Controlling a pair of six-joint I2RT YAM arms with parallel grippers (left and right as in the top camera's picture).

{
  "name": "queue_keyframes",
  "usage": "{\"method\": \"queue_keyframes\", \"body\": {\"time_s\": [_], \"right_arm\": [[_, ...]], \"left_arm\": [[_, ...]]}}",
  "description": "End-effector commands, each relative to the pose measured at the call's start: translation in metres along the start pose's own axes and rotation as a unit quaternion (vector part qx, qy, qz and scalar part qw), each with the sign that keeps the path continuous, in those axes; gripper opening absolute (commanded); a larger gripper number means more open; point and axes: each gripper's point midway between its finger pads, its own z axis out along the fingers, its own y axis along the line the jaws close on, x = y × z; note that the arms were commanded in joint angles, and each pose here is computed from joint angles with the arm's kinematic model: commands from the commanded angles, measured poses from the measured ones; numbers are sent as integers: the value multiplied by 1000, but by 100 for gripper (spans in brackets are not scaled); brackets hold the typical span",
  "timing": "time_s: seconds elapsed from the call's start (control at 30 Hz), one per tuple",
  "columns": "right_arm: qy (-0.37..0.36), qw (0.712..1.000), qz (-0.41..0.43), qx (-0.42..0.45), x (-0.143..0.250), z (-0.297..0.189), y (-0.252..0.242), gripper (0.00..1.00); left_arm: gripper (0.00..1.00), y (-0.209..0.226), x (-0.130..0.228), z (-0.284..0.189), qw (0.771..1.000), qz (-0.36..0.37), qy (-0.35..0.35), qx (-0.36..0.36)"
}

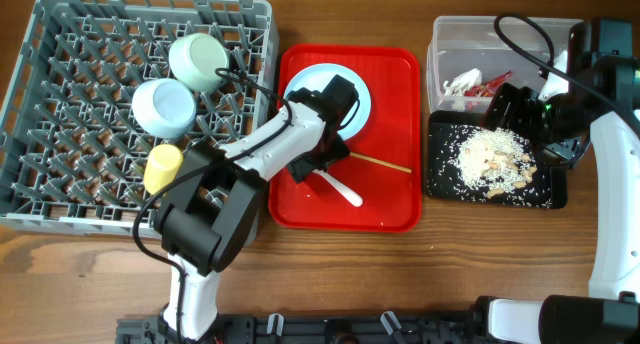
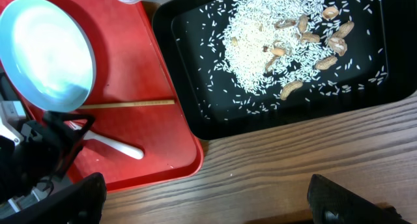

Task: Sort waste into correct bins and load items into the dishwasher rack
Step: 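Reach the left gripper to the white plastic fork and grasp it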

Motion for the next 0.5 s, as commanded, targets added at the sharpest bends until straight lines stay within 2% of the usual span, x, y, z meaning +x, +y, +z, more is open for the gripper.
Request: {"method": "queue_keyframes", "body": {"time_s": [0.0, 0.03, 0.13, 0.3, 0.33, 0.47], "right_arm": [[-12, 1000, -7, 1, -2, -7, -1, 100], [-11, 1000, -7, 1, -2, -7, -1, 100], [-13, 1000, -7, 1, -3, -7, -1, 100], [-13, 1000, -7, 1, -3, -7, -1, 100], [-13, 1000, -7, 1, -3, -7, -1, 100], [-13, 1000, -8, 1, -3, -7, -1, 100]], "left_arm": [[61, 23, 9, 31, 999, -11, 23, -45], [56, 23, 9, 31, 999, -11, 23, -45], [49, 23, 9, 31, 999, -11, 23, -45], [43, 22, 11, 31, 999, -11, 30, -42], [39, 22, 11, 31, 999, -11, 30, -42], [33, 21, 11, 31, 999, -11, 28, -39]]}}
